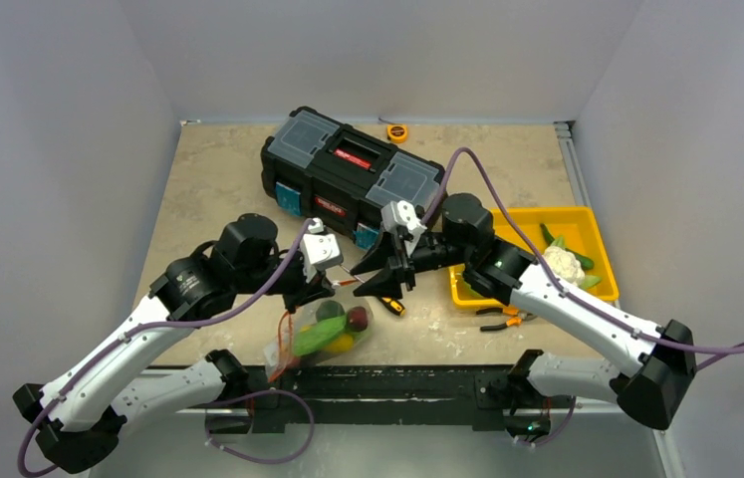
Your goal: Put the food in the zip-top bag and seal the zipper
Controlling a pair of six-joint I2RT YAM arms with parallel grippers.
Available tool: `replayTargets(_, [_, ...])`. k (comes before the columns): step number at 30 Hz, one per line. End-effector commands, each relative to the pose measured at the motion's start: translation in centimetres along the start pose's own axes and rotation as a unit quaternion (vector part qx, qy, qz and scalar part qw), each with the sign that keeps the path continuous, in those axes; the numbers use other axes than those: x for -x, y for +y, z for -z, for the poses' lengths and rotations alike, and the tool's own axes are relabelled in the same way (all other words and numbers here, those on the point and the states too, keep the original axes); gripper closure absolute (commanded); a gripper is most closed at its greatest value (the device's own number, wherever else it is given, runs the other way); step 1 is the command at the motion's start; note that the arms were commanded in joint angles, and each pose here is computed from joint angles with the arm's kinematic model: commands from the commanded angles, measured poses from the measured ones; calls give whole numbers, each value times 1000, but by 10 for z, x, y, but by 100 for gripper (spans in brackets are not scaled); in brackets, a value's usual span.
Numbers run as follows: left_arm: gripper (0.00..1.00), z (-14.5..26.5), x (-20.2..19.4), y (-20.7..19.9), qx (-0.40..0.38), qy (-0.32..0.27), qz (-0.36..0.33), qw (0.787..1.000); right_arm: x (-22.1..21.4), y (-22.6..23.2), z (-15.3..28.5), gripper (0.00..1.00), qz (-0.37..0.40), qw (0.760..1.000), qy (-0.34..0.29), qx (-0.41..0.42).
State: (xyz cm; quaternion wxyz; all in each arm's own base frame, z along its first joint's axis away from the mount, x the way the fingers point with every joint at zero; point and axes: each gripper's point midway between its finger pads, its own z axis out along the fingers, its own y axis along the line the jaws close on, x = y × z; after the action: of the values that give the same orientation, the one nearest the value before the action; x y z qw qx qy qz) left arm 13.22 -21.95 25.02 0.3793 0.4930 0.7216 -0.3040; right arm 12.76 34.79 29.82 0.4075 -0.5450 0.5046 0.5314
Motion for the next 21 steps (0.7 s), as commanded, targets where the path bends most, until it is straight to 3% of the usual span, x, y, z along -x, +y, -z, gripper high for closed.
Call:
replayTargets(1, [100, 0, 18, 2, -1, -35, -10, 999, 0, 6, 8, 60, -4, 1000, -5, -2])
replayTargets(21, [100, -2, 18, -2, -12, -34, -6, 999, -2, -11, -5, 84, -7, 1000, -6, -3])
